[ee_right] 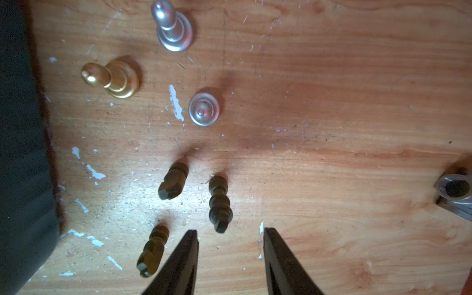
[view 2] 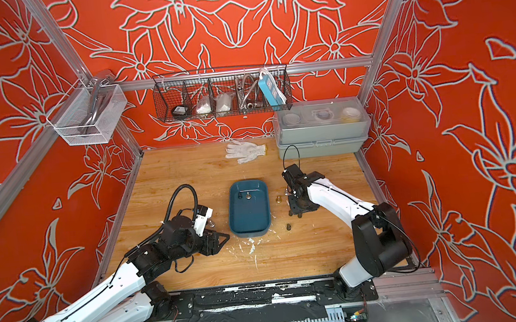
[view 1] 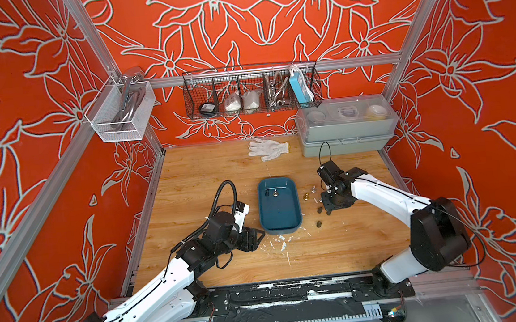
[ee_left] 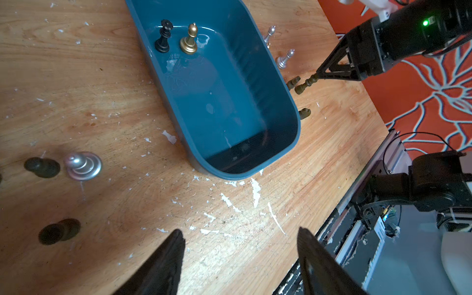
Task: Put the chess pieces into the storage box
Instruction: Pick up the chess piece at the center of the board.
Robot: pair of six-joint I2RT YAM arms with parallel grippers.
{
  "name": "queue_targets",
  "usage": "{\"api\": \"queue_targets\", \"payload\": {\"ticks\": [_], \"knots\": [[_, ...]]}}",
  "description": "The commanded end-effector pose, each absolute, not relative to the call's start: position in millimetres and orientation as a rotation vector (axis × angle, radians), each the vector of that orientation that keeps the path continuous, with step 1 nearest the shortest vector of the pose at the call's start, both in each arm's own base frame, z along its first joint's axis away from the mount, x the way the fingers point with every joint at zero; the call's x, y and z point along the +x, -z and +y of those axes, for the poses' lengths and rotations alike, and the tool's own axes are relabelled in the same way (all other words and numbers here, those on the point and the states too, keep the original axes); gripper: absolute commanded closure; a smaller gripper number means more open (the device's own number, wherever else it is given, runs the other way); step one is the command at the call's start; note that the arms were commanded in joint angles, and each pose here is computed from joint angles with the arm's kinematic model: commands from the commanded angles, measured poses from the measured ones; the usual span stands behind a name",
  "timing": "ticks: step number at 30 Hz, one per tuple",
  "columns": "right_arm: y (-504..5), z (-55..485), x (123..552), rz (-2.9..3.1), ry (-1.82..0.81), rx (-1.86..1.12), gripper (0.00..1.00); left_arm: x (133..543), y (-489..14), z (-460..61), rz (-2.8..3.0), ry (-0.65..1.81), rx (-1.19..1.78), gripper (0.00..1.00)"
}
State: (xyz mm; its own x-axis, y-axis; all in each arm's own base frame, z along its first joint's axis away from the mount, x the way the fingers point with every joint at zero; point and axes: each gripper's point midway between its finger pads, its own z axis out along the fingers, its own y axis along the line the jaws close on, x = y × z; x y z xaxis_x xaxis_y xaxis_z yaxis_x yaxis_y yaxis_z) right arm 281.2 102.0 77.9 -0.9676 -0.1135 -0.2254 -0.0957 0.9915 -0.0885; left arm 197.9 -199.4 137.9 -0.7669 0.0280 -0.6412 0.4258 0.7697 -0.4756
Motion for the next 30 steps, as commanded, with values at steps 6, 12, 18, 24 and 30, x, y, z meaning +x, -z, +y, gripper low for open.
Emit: {"api": "queue_targets", "payload": {"ticks": [6, 12, 18, 24, 30], "knots": [[-56, 102, 285, 2.948, 0.092, -0.141, 0.57, 201, -148, -206, 2.307, 0.847, 0.363, 0.30], [-47, 105, 284, 2.966, 0.068, -0.147, 0.61, 202, -142, -209, 2.343, 0.836, 0.369, 0.29], [-44, 109, 285, 2.971, 0.046, -0.154, 0.67, 204, -141, -204, 2.342, 0.807, 0.357, 0.29], [-43, 110, 286, 2.972, 0.041, -0.162, 0.73, 204, -139, -202, 2.348, 0.792, 0.350, 0.29], [-40, 108, 287, 2.972, 0.061, -0.163, 0.74, 204, -140, -202, 2.345, 0.793, 0.349, 0.28]]}}
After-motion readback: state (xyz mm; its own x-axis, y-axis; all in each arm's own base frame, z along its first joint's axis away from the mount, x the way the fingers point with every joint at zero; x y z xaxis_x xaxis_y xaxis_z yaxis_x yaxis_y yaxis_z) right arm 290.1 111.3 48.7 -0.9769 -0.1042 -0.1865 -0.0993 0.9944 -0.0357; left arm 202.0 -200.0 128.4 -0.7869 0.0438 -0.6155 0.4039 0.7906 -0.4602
